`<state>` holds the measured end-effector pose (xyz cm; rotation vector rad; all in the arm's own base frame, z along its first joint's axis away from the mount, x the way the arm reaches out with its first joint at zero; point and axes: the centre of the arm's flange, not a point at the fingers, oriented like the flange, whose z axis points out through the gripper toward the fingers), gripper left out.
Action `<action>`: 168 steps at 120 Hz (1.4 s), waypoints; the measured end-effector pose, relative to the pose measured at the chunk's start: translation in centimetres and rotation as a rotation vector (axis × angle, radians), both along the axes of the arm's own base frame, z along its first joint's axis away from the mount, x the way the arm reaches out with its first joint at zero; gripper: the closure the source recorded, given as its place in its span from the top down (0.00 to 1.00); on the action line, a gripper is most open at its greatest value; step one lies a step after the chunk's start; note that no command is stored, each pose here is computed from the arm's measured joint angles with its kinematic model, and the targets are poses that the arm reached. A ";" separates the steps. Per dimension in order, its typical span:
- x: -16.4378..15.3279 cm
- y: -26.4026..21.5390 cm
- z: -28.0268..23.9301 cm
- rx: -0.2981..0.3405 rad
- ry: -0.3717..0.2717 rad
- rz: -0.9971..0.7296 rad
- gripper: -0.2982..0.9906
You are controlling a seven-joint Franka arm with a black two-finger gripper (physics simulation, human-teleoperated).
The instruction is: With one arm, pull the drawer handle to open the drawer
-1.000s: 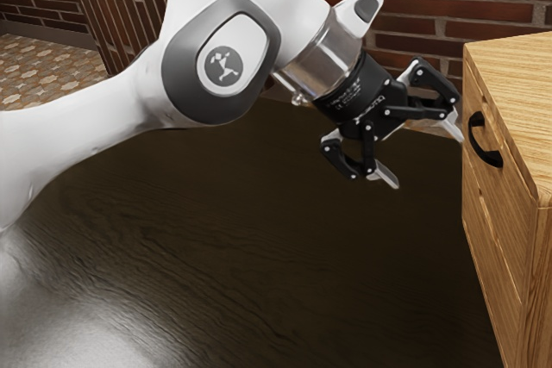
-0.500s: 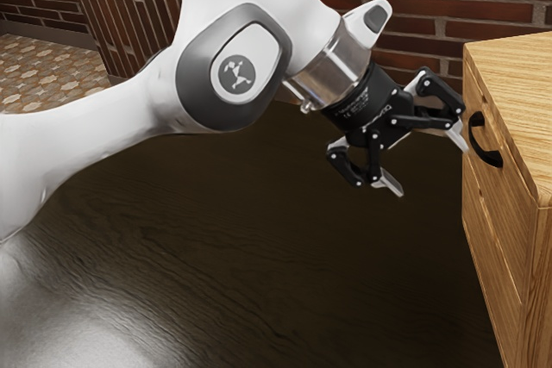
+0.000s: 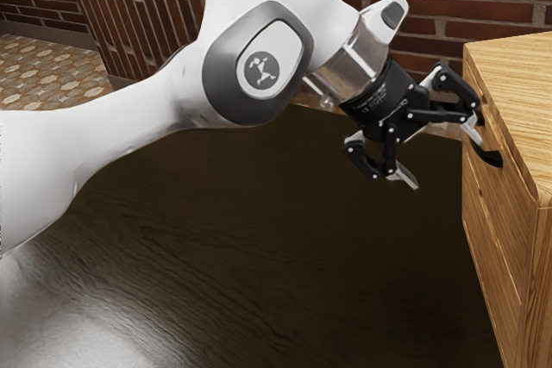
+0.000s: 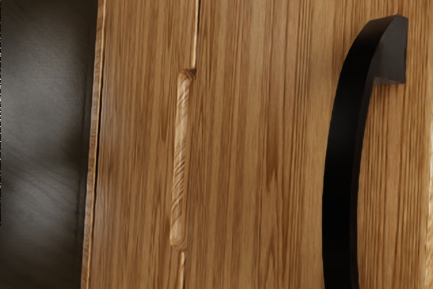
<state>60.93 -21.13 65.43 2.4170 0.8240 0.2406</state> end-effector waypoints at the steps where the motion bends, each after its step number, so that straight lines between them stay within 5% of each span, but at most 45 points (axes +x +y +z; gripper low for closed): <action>1: 0.1 0.0 0.0 0.000 0.000 0.001 0.75; 75: 2.2 -0.1 -1.9 0.029 0.007 -0.001 0.75; 97: 2.1 0.1 -1.8 0.032 0.005 0.000 0.62; 168: -2.2 4.1 0.0 0.043 0.014 0.036 0.51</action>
